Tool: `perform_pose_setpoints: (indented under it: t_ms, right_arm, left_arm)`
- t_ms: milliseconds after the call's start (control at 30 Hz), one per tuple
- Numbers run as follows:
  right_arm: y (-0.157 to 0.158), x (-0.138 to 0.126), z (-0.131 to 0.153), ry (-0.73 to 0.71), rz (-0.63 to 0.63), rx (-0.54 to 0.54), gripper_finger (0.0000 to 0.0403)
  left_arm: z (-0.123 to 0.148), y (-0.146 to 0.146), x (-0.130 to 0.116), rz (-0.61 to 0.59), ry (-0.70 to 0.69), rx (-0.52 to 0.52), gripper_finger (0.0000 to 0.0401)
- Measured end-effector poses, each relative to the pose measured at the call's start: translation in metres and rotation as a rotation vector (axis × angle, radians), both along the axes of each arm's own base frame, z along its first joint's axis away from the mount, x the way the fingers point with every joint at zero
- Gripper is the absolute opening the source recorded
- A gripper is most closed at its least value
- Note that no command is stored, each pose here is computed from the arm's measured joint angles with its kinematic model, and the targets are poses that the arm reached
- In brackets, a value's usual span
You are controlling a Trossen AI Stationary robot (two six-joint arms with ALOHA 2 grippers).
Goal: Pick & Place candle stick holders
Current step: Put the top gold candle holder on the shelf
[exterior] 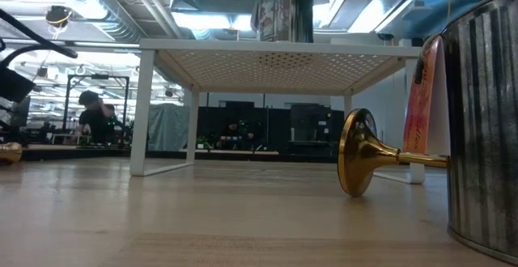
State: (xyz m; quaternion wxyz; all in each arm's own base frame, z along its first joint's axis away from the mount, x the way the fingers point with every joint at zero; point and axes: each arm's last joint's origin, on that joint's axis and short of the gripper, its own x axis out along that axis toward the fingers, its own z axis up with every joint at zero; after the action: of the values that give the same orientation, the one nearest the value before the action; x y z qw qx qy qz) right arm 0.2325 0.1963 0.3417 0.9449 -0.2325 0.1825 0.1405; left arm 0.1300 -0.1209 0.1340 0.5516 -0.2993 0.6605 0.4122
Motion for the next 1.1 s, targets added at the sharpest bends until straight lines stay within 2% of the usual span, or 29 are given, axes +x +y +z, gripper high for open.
perform_pose_setpoints:
  t_ms: [433, 633, 900, 1100]
  right_arm:
    - [0.000, 0.000, 0.000, 0.000, 0.000, 0.000, 0.0217]
    - [0.000, 0.000, 0.000, 0.000, 0.000, 0.000, 0.0217]
    - [0.000, 0.000, 0.000, 0.000, -0.002, 0.000, 0.0217]
    - [0.000, 0.000, 0.000, 0.000, -0.002, 0.000, 0.0217]
  left_arm:
    - [-0.003, 0.001, 0.000, -0.005, -0.010, -0.008, 0.0112]
    - [0.001, -0.001, 0.005, -0.050, -0.028, -0.016, 0.0107]
    - [0.016, -0.008, 0.017, -0.085, -0.067, -0.039, 0.0106]
    - [0.040, -0.015, 0.021, -0.074, -0.060, 0.010, 0.0096]
